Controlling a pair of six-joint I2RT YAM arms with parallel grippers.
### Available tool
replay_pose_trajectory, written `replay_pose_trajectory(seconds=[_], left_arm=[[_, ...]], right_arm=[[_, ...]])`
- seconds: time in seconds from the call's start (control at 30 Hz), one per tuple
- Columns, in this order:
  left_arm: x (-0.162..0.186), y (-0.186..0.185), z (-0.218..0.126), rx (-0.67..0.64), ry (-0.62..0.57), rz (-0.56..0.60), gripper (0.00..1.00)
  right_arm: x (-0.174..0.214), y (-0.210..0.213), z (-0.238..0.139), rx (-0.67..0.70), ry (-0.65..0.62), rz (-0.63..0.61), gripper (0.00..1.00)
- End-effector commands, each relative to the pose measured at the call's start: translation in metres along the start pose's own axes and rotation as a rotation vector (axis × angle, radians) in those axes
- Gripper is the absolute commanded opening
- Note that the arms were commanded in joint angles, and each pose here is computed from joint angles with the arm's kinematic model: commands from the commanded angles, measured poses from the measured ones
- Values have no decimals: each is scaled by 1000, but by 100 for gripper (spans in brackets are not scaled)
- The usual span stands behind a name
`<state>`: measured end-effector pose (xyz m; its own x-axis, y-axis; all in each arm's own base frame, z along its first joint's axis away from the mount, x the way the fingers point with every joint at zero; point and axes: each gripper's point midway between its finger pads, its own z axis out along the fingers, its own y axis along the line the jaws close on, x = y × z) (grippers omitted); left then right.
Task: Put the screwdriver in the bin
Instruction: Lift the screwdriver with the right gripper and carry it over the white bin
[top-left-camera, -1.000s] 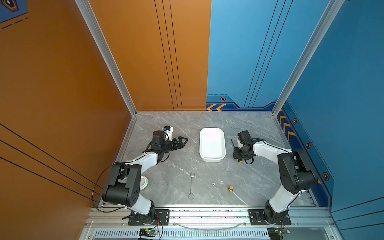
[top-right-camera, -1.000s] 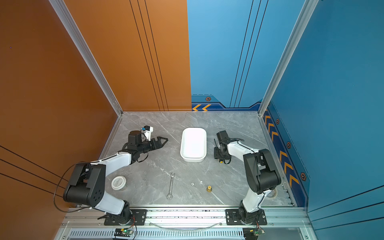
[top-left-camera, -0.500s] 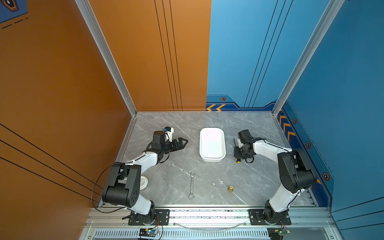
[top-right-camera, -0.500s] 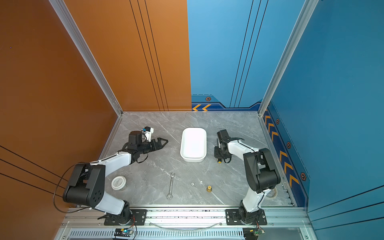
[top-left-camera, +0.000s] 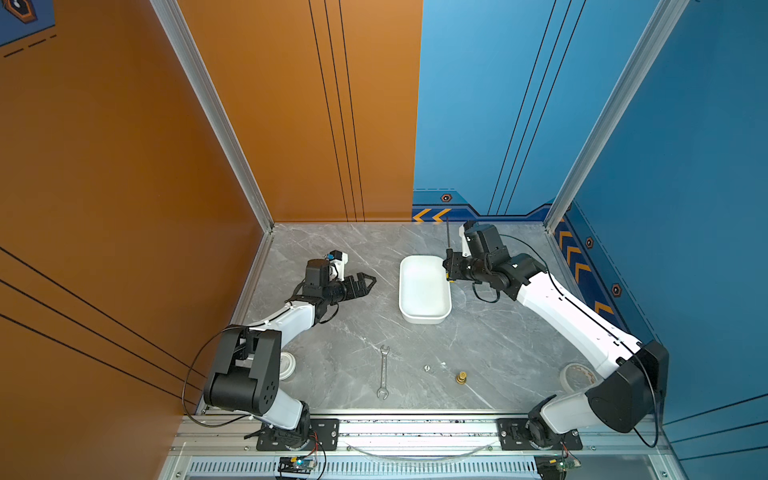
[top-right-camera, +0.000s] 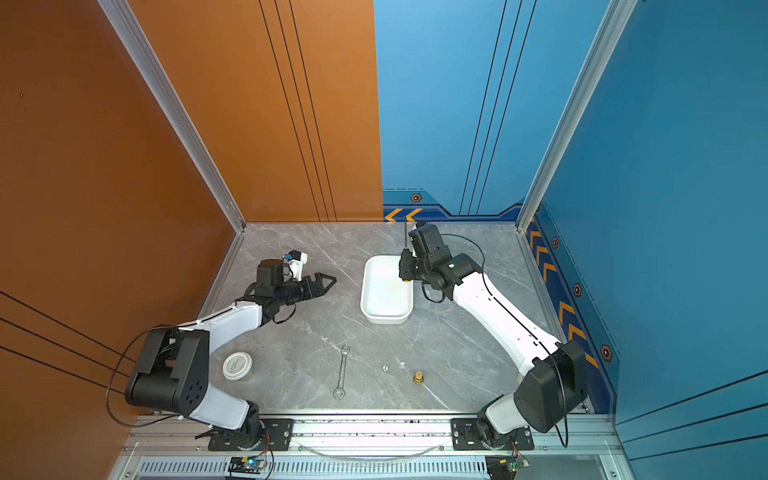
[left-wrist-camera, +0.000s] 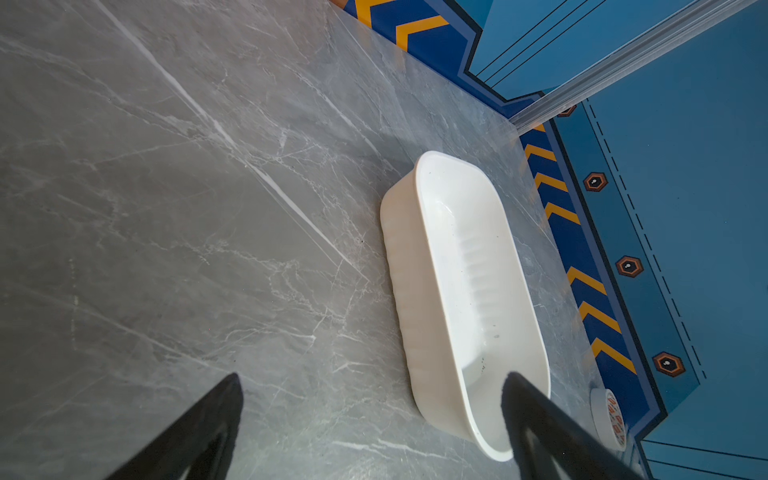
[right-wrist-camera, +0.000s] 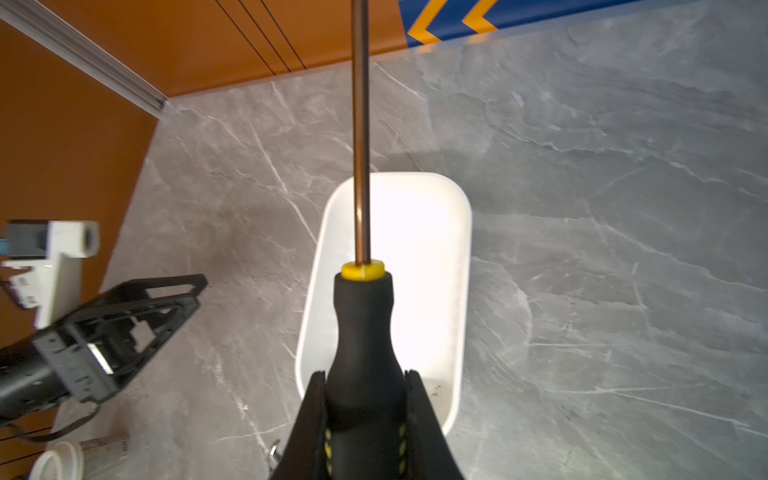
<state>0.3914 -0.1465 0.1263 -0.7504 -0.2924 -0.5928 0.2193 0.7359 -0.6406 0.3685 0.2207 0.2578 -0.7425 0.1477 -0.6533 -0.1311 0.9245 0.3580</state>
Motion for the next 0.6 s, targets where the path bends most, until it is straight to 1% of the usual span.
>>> replay_pose_trajectory(seconds=[0.0, 0.07, 0.17, 0.3, 0.43, 0.57], left_arm=[[-3, -11, -5, 18, -8, 43, 98], [-4, -12, -6, 20, -12, 46, 98], [-5, -15, -7, 25, -14, 51, 98], [-6, -15, -9, 21, -13, 59, 98], [-4, -13, -9, 11, -6, 61, 98], [-3, -12, -10, 1, -3, 65, 98]], right_arm=[[11, -6, 18, 113, 34, 91, 0], [16, -4, 28, 173, 25, 94, 0], [28, -5, 46, 240, 53, 118, 0], [44, -5, 66, 282, 95, 140, 0], [52, -11, 77, 335, 116, 124, 0], [68, -14, 89, 350, 175, 127, 0]])
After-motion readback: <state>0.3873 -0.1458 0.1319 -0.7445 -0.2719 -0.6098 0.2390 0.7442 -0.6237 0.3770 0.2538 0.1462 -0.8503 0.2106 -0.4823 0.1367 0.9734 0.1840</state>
